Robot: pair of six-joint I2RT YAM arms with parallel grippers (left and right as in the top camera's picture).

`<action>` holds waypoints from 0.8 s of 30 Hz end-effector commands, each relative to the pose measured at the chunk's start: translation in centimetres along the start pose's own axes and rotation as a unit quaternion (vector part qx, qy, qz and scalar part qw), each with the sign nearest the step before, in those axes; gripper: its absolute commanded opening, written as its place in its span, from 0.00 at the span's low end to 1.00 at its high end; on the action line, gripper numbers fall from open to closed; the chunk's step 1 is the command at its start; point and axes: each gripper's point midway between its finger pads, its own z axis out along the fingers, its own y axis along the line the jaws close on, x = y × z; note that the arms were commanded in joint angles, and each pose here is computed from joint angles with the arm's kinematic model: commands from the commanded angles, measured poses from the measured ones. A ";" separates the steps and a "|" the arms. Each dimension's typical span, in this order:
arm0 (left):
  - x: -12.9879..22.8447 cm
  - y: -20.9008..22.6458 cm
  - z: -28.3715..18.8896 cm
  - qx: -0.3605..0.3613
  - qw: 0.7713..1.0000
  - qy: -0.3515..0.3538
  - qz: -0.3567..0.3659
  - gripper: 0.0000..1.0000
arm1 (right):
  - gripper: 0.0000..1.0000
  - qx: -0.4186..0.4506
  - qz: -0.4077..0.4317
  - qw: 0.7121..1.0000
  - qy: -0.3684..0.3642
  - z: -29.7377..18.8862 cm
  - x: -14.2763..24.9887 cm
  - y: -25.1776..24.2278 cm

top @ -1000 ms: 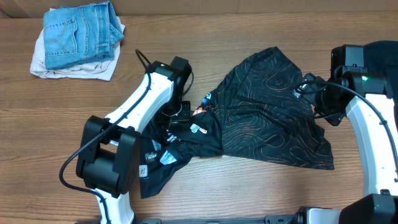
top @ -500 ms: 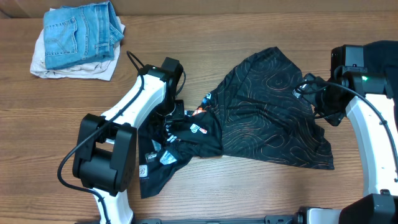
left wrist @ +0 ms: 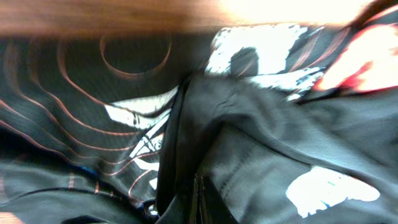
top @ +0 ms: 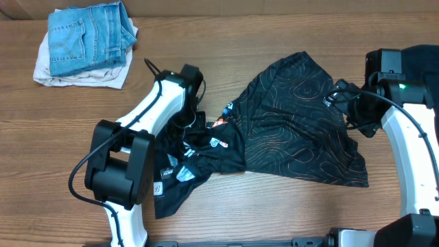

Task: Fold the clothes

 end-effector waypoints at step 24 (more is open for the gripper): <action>-24.1 9.6 -25.0 -0.036 0.826 -0.555 -0.097 0.05 | 0.97 -0.004 0.000 1.000 -0.004 0.3 -0.4 0.2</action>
